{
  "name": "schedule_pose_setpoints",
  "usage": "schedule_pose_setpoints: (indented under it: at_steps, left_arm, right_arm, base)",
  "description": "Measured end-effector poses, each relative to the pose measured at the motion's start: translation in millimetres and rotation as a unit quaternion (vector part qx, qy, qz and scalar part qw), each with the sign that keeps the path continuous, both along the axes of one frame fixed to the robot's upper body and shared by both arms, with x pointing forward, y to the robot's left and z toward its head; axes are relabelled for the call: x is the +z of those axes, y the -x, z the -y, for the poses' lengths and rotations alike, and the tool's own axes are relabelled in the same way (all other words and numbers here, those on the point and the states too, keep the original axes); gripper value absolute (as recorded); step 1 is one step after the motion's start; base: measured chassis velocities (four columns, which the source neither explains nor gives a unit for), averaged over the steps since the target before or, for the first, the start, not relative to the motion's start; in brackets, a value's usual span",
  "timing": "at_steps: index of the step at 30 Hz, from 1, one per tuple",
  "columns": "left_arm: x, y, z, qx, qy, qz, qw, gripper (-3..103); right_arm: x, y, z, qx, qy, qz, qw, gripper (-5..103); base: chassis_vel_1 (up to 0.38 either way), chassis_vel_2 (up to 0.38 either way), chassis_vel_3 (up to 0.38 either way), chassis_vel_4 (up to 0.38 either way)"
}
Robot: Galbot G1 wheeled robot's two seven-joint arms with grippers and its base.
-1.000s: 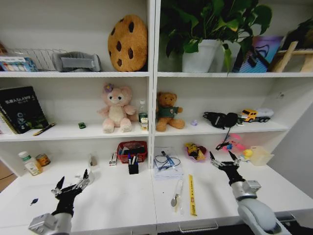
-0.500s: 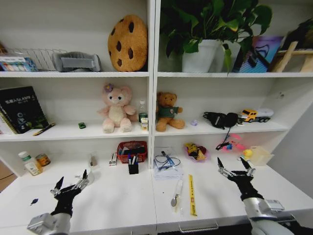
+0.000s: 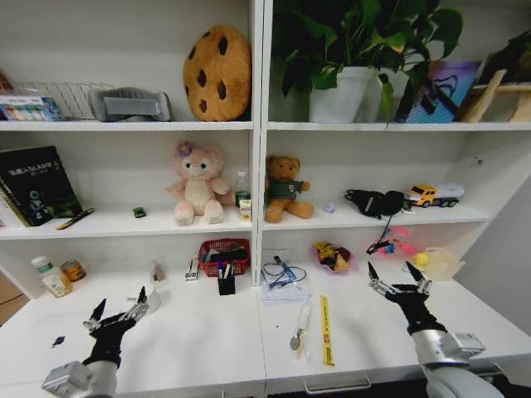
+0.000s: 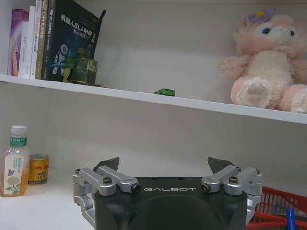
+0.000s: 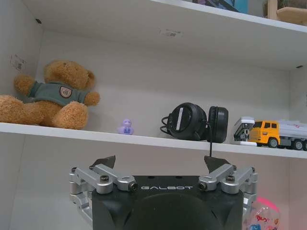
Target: Organize the objects on the table.
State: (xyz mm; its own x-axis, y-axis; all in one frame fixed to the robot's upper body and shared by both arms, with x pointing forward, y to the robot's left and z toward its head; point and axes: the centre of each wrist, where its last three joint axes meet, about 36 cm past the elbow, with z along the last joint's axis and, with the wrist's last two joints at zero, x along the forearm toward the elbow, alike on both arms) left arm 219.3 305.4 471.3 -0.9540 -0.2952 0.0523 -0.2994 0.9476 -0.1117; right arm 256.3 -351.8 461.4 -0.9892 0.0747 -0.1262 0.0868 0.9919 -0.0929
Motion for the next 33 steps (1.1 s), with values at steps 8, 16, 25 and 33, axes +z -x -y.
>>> schedule_pose_setpoints:
  at_steps: [8,16,25,33]
  left_arm:
    - [1.2,-1.1,0.6,-0.005,0.001,0.003,1.0,100]
    - [1.5,-0.7,1.0,-0.007,0.001,0.001,1.0,100]
    - [1.6,-0.6,1.2,-0.007,0.001,0.001,1.0,100]
    - [1.6,-0.6,1.2,-0.007,0.0,0.001,1.0,100]
  right_arm:
    - [-3.9,2.6,-1.0,-0.003,-0.002,-0.004,1.0,100]
    - [-6.3,4.8,-1.5,-0.001,-0.009,-0.005,1.0,100]
    - [-6.5,4.8,-1.4,-0.001,-0.009,-0.005,1.0,100]
    - [-6.6,4.7,-1.3,-0.001,-0.01,-0.005,1.0,100]
  base:
    - [0.0,0.0,0.0,0.0]
    - [0.0,0.0,0.0,0.0]
    - [0.0,0.0,0.0,0.0]
    - [0.0,0.0,0.0,0.0]
